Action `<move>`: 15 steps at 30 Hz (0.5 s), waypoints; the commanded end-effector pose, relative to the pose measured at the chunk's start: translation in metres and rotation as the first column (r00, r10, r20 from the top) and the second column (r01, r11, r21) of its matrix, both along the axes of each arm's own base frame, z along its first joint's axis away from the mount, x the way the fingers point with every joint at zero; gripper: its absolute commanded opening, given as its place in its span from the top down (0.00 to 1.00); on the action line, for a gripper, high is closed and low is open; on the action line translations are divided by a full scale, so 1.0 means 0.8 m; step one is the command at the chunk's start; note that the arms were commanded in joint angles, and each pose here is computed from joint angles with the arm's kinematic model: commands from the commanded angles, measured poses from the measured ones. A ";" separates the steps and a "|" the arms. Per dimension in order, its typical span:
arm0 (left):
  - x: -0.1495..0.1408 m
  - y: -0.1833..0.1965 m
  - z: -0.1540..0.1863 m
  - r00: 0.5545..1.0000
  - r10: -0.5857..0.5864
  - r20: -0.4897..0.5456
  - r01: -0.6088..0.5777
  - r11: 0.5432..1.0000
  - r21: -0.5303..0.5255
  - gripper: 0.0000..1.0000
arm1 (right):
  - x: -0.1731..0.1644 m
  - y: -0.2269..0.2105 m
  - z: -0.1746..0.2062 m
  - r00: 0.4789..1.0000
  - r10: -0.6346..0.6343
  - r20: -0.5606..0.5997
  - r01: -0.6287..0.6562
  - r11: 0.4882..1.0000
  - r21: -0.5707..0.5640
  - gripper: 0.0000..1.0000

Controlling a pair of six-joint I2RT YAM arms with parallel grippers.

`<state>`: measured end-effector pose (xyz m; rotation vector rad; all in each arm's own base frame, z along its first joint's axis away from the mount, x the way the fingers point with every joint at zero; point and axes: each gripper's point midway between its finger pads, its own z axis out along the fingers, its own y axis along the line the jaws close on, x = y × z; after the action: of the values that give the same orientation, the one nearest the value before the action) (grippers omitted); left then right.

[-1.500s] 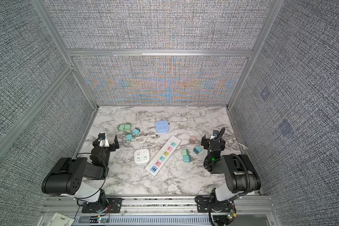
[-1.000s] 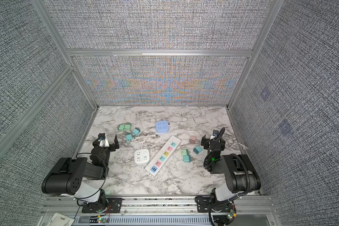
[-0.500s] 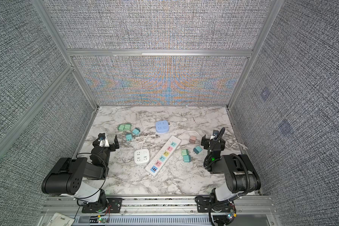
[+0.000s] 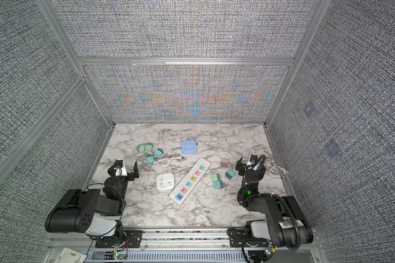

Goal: Insert plugs into power strip
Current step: Rotate the socket at the center of the table.

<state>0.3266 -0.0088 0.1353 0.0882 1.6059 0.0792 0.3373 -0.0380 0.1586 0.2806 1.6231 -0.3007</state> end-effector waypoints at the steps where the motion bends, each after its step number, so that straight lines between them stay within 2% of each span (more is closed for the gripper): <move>1: -0.020 -0.011 0.056 0.984 -0.054 0.170 0.048 0.998 0.038 0.01 | -0.018 -0.010 0.028 0.995 -0.064 0.075 0.059 0.996 0.067 0.01; 4: 0.001 -0.021 0.067 0.994 -0.088 0.069 0.091 0.995 -0.042 0.01 | -0.021 0.008 0.045 0.997 0.012 0.075 -0.030 0.970 0.241 0.00; 5: 0.009 -0.026 0.078 0.994 -0.104 0.021 0.106 0.988 -0.112 0.01 | -0.021 0.018 0.053 0.997 0.055 0.059 -0.070 0.949 0.307 0.01; 7: 0.013 -0.023 0.093 0.994 -0.086 -0.072 0.063 0.959 -0.275 0.01 | -0.030 0.038 0.060 0.991 0.134 -0.003 -0.122 0.906 0.404 0.00; 8: 0.009 -0.032 0.096 0.987 -0.125 -0.104 0.089 0.951 -0.296 0.01 | -0.036 0.039 0.063 0.990 0.140 -0.017 -0.120 0.898 0.423 0.01; 10: -0.003 -0.055 0.115 0.971 -0.234 -0.048 0.210 0.932 -0.294 0.01 | -0.053 0.029 0.070 0.996 0.086 0.007 -0.078 0.866 0.493 0.01; 11: -0.010 -0.056 0.118 0.970 -0.242 -0.019 0.221 0.913 -0.343 0.01 | -0.060 0.028 0.073 0.996 0.085 0.029 -0.087 0.853 0.514 0.01; 13: -0.022 -0.049 0.119 0.977 -0.210 0.021 0.199 0.880 -0.432 0.01 | -0.076 0.030 0.084 0.989 0.097 0.110 -0.142 0.815 0.562 0.00; 15: -0.030 -0.031 0.108 0.991 -0.127 0.031 0.124 0.833 -0.539 0.01 | -0.083 0.048 0.097 0.967 0.187 0.174 -0.253 0.789 0.560 0.00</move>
<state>0.3087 -0.0416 0.2461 -0.0384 1.5175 -0.3493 0.2776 -0.0186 0.2539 0.5547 1.5156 0.2469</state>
